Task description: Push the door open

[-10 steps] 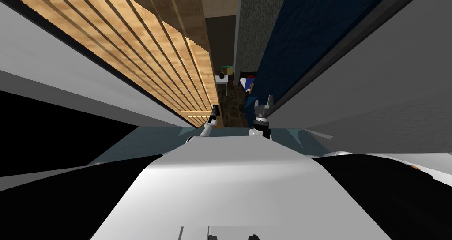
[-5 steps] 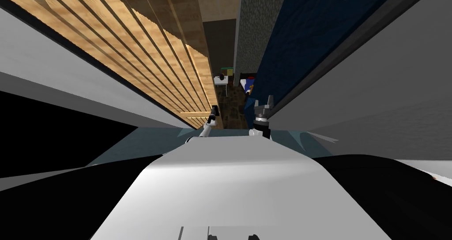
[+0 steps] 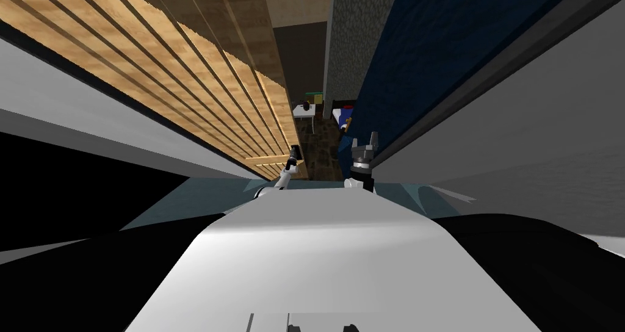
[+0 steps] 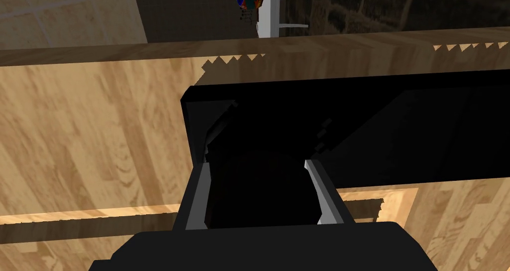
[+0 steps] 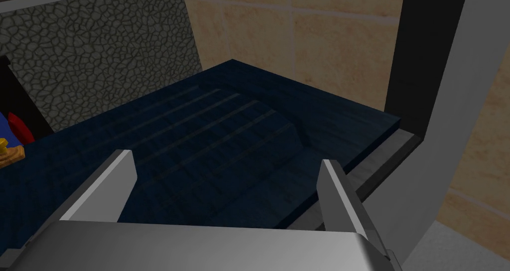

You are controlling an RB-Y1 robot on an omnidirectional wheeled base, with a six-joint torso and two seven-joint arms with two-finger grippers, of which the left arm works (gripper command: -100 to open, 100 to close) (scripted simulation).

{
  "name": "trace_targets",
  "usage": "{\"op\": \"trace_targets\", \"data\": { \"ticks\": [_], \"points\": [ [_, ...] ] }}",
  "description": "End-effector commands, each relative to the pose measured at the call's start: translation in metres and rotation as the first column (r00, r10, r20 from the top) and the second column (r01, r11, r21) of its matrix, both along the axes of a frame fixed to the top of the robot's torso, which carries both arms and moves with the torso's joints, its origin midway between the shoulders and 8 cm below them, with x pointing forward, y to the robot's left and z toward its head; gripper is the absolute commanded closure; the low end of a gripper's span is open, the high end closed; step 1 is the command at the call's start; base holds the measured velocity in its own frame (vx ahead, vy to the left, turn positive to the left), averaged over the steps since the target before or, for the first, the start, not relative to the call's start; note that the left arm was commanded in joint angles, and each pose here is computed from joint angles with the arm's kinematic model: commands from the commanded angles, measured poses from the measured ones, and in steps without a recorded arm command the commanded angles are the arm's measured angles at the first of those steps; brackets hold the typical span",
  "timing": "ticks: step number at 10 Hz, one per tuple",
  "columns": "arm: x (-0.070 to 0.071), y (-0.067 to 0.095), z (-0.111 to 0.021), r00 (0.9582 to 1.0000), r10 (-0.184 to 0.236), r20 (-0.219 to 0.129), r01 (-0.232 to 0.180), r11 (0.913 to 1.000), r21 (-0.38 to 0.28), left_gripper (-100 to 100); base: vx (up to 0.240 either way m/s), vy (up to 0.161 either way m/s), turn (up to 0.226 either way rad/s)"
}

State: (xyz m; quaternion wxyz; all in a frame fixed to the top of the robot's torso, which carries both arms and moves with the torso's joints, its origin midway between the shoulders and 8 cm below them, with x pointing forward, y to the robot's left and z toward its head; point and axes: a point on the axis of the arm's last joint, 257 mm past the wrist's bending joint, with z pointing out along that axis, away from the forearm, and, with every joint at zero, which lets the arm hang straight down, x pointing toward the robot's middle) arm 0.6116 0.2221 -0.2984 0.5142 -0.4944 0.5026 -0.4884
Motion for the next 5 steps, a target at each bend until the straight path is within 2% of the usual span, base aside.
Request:
{"op": "trace_targets", "data": {
  "ticks": [1, 2, 5],
  "points": [
    [-0.001, 0.014, 0.006, 0.9998, 0.016, 0.009, -0.016, 0.9998, 0.008, 100, 0.058, -0.038, 0.014],
    [-0.001, 0.027, 0.007, 0.9993, 0.035, 0.011, -0.035, 0.9993, 0.012, 100, 0.105, -0.040, 0.029],
    [-0.001, 0.048, 0.008, 0.9976, 0.069, 0.011, -0.069, 0.9975, 0.016, 100, 0.170, -0.107, 0.066]
  ]
}}
